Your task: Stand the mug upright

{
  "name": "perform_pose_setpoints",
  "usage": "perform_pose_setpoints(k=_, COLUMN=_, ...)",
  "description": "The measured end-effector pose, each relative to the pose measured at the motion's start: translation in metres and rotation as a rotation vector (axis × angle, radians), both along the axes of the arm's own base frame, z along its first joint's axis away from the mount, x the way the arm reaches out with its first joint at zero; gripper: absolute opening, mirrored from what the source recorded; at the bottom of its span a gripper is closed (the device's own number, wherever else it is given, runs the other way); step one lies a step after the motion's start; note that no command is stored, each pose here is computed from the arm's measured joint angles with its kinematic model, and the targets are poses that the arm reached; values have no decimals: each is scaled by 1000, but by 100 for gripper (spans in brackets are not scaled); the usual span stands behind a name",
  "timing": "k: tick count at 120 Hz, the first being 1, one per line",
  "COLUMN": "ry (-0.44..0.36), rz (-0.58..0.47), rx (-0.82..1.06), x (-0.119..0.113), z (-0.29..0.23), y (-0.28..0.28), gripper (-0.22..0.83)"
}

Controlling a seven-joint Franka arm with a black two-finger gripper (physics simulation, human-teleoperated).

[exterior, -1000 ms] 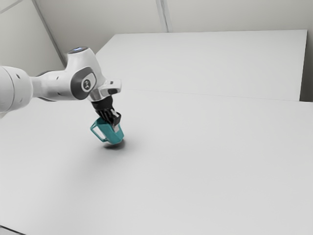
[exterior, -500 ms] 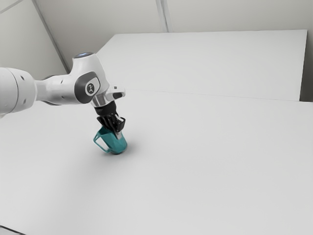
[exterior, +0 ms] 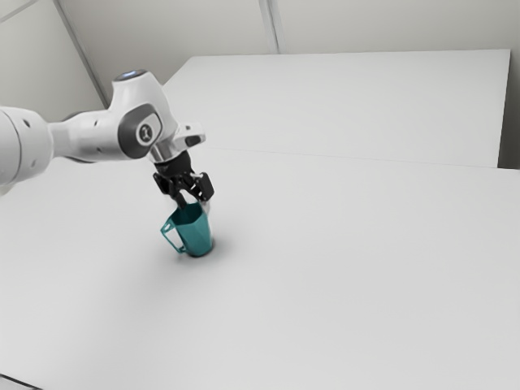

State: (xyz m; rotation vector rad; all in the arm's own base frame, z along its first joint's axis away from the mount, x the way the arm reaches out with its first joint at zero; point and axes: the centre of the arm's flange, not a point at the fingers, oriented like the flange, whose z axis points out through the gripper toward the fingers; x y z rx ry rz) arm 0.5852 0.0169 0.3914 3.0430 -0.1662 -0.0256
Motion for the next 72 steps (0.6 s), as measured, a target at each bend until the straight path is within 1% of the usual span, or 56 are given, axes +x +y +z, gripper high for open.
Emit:
perform_pose_setpoints(k=11, ry=-32, rz=5, rx=4, x=0, z=20, y=-4, gripper=48)
perform_pose_setpoints(k=22, ry=-82, rz=9, rx=9, x=10, z=53, y=-1, gripper=53)
perform_pose_setpoints(k=29, ry=-102, rz=24, rx=17, x=14, z=71, y=14, gripper=55)
perform_pose_setpoints(k=42, ry=-123, rz=57, rx=51, x=10, z=105, y=46, gripper=58)
perform_pose_setpoints(k=54, ry=-138, rz=41, rx=60, x=11, z=143, y=53, gripper=59)
perform_pose_setpoints(k=72, ry=-163, rz=-13, rx=65, x=12, z=191, y=51, gripper=60)
